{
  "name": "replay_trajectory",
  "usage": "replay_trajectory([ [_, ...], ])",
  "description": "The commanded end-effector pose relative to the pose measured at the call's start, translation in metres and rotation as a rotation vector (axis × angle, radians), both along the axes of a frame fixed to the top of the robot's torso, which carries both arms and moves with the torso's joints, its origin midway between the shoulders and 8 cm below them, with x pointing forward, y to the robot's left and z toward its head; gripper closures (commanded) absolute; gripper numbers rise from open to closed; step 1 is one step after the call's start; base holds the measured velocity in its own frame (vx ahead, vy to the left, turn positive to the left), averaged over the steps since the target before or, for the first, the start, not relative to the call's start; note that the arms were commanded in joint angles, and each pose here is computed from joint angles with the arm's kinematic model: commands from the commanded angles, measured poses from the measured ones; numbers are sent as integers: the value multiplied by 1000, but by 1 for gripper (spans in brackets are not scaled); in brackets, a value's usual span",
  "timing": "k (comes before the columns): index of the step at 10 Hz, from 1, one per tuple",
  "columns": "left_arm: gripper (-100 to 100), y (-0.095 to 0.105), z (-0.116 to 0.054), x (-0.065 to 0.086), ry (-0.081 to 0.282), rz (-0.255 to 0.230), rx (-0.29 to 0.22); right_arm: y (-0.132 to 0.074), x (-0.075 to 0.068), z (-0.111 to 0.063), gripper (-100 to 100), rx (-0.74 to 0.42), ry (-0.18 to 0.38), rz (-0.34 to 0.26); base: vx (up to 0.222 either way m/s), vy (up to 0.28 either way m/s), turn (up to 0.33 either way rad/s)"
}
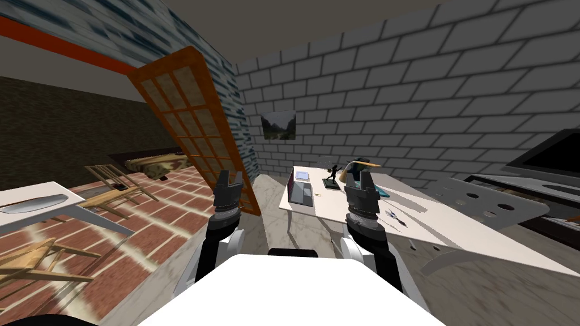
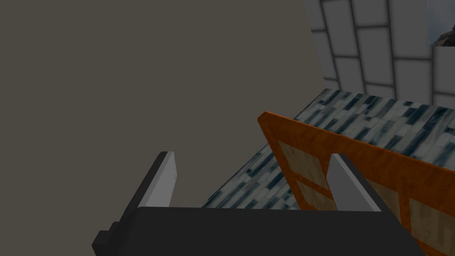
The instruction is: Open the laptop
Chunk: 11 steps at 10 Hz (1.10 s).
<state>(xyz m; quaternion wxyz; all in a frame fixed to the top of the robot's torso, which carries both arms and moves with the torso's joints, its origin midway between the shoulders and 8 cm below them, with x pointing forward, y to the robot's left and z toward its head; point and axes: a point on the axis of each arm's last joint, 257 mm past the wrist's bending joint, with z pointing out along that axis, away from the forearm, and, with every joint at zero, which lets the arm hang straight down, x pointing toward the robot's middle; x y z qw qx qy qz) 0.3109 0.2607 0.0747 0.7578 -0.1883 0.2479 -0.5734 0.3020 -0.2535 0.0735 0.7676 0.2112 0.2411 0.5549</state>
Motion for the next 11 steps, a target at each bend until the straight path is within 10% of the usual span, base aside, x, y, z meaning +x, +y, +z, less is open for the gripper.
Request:
replay_trajectory([
  [1,0,0,0,0,0,0,0,0,0,0,0,0,0,0,0,0,0],
  [4,0,0,0,0,0,0,0,0,0,0,0,0,0,0,0,0,0],
  [5,0,0,0,0,0,0,0,6,3,-4,-100,-48,17,10,12,17,-2],
  [11,0,0,0,0,1,0,0,18,23,-37,-100,-305,130,-25,19,84,-7],
])
